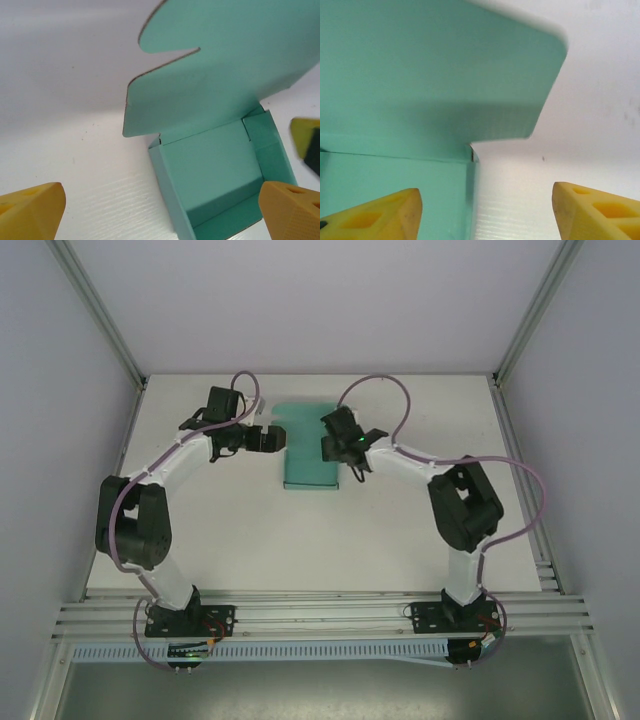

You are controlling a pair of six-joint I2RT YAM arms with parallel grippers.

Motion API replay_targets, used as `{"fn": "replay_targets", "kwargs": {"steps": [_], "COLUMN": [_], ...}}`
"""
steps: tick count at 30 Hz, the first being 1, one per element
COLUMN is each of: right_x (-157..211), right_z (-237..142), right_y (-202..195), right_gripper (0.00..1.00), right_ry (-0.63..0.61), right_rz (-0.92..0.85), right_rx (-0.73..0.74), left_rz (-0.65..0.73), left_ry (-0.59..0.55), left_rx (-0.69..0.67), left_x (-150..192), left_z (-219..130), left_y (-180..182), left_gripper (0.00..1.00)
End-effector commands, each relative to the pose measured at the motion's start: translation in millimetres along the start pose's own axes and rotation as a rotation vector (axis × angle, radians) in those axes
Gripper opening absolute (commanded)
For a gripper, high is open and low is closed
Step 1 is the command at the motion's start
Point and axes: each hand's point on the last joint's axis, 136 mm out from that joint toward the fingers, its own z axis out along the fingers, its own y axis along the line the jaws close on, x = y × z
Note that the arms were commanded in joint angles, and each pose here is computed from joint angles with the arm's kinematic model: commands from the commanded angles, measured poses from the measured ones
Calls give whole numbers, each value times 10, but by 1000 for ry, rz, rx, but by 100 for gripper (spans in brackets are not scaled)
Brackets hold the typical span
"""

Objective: Assemble paper box

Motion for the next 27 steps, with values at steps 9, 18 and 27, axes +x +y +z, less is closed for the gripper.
{"fn": "replay_targets", "kwargs": {"steps": [9, 18, 27], "right_x": [-603, -560, -495], "right_z": [-271, -74, 15], "right_y": [-138, -137, -29], "right_gripper": [85, 78, 47], "right_ry": [-75, 66, 134], "right_rz": [-470, -592, -614], "right_rx": [-568, -728, -821], "left_rz": [467, 572, 615], "left_ry": [3, 61, 89], "left_rx": [211, 295, 395], "left_x": [-310, -366, -380], "left_z": [273, 466, 456], "left_y": [-37, -53, -175], "left_gripper": [88, 69, 36]}}
